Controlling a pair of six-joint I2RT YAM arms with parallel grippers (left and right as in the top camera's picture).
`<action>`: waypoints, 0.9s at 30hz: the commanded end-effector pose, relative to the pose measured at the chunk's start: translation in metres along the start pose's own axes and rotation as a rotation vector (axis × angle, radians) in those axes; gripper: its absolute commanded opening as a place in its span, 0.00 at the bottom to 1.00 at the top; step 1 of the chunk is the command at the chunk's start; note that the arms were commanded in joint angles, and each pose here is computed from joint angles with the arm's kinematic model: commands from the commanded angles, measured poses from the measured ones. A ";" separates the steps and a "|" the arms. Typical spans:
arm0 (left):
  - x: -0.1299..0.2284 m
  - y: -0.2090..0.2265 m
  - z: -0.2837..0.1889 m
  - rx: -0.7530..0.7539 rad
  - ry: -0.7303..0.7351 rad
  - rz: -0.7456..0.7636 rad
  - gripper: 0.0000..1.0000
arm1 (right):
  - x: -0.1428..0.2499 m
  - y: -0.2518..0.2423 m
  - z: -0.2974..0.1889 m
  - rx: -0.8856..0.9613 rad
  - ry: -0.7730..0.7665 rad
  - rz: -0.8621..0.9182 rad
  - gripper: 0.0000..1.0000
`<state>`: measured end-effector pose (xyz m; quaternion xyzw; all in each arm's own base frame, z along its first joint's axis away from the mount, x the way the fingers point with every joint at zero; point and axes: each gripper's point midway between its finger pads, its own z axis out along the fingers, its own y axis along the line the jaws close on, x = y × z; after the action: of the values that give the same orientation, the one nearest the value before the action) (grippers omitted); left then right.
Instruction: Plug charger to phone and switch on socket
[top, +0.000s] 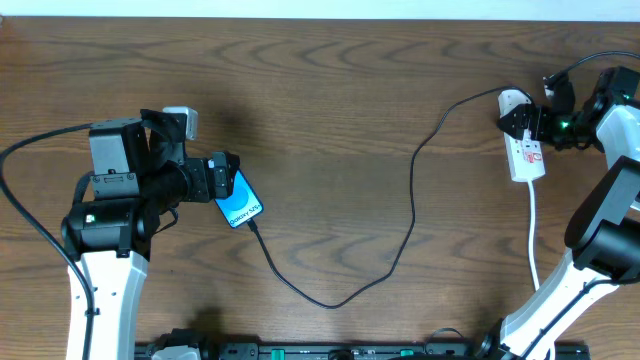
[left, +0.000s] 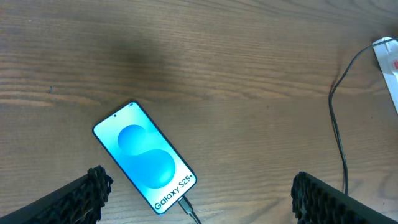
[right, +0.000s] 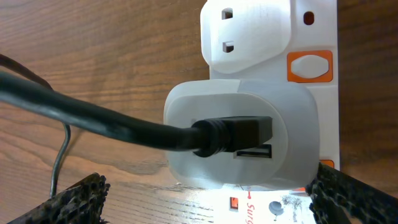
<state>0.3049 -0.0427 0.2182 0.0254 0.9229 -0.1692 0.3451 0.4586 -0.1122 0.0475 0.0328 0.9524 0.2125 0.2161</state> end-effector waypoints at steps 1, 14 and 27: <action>0.002 0.002 0.002 -0.011 0.008 0.008 0.95 | 0.002 0.014 0.007 -0.072 0.009 0.043 0.99; 0.002 0.002 0.002 -0.011 0.008 0.008 0.95 | 0.001 0.016 0.006 -0.084 0.008 0.065 0.99; 0.002 0.002 0.002 -0.011 0.008 0.008 0.95 | 0.005 0.019 0.010 -0.113 0.018 0.082 0.99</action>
<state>0.3049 -0.0427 0.2182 0.0254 0.9229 -0.1692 0.3451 0.4574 -0.1103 0.0497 0.0552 0.9496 0.2264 0.2098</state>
